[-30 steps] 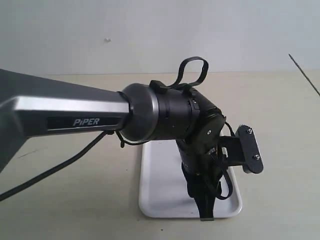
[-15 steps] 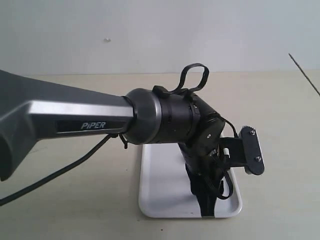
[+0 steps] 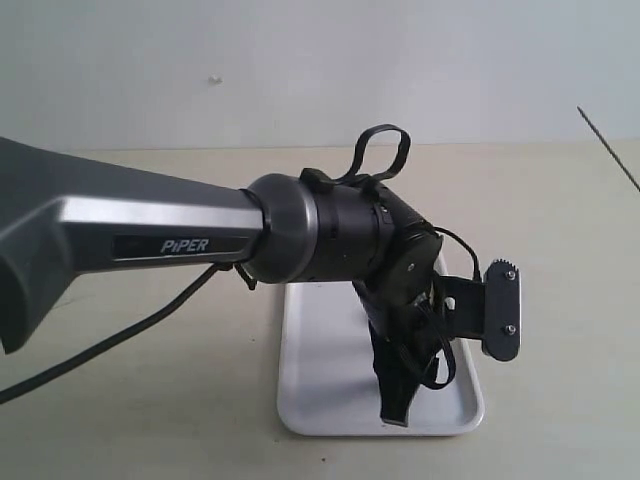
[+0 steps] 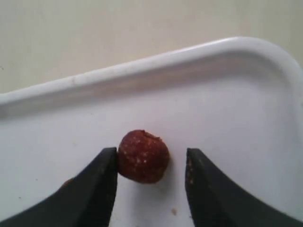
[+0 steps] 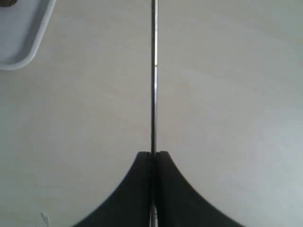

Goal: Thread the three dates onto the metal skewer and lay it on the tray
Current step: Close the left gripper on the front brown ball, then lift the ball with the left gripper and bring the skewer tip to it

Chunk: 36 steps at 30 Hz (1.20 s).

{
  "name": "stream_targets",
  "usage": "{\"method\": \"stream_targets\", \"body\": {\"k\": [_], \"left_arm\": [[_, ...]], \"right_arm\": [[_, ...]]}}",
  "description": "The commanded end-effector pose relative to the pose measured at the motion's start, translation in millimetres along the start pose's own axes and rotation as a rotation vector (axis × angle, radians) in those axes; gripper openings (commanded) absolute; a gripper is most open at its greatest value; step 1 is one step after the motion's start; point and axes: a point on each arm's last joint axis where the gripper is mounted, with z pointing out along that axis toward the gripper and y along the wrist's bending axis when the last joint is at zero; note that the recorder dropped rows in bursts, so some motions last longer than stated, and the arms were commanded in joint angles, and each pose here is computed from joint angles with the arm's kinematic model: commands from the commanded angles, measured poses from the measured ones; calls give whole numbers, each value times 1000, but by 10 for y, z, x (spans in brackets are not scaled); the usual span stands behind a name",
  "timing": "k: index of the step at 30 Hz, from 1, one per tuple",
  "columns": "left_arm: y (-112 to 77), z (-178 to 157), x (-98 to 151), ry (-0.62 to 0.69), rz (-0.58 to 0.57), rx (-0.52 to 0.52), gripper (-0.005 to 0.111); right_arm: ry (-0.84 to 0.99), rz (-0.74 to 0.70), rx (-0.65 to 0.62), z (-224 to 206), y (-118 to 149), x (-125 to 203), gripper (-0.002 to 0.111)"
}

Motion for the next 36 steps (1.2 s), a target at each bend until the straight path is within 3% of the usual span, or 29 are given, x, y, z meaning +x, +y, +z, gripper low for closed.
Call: {"method": "stream_targets", "body": {"k": [1,4,8,11,18,26,32,36], "left_arm": [[17,12,-7,-5,7,-8,46],[11,20,-4,-4,2,-3,43],[10,20,-5,-5,-6,-2,26],[8,20,-3,-3,-6,0,20],[30,-98,-5,0,-33,0,31],[98,-419,-12,-11,-42,-19,32],[223,-603,203,35,-164,0,32],[338,-761,414,71,-214,8,32]], "right_arm": [[-19,8,0,-9,-5,-1,0],[-19,8,0,-9,-5,-1,0],[-19,8,0,-9,-5,-1,0],[-15,8,0,-9,-5,3,0],[12,8,1,-9,-6,27,0],[110,-45,-60,2,49,98,0],[173,-84,-84,14,68,134,0],[193,-184,-178,60,151,102,0]]}}
